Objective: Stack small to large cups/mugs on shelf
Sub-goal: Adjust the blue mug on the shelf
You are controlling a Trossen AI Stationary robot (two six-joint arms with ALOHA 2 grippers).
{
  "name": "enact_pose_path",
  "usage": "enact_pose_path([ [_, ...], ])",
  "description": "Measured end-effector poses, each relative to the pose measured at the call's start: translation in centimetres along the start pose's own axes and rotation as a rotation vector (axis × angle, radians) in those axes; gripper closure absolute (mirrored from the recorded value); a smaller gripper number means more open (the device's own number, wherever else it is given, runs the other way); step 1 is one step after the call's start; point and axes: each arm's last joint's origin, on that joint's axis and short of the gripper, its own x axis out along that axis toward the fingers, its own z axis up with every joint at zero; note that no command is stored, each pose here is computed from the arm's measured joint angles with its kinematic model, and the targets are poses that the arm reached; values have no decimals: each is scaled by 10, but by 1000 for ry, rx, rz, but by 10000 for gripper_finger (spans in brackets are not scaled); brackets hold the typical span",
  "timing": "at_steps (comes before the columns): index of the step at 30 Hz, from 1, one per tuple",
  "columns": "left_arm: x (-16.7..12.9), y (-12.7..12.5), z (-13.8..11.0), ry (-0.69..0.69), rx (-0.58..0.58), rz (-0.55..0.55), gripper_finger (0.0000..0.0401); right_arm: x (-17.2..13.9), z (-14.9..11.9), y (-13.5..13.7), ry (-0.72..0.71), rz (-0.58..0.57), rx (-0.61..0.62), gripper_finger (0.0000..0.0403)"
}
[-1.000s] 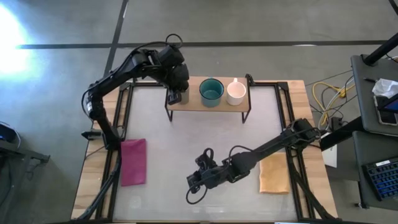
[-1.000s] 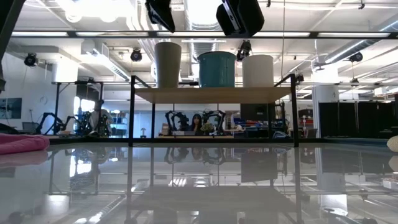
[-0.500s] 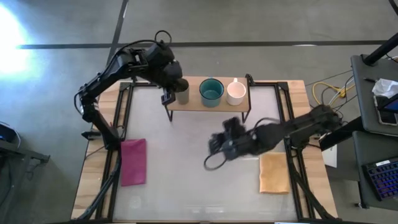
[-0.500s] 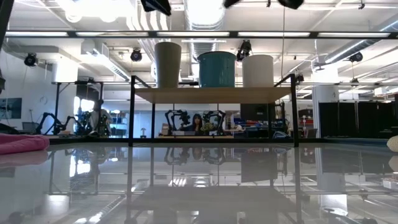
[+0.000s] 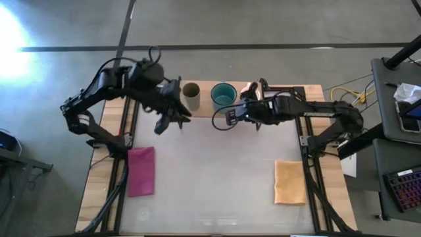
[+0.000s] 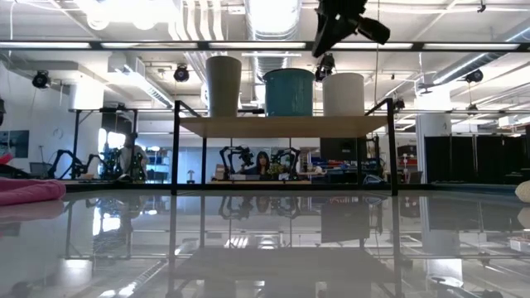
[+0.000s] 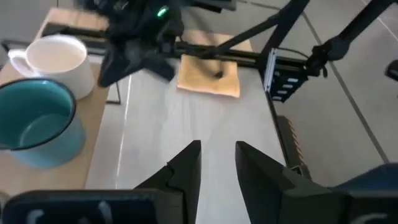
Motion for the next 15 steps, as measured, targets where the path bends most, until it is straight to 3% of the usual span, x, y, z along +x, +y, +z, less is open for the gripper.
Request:
enact_pose_path([
  [7, -6, -25, -10, -59, -14, 39, 316, 24, 8, -5, 24, -60, -29, 395],
  [15, -8, -34, -17, -98, -23, 6, 316, 38, 16, -9, 16, -86, -27, 394],
])
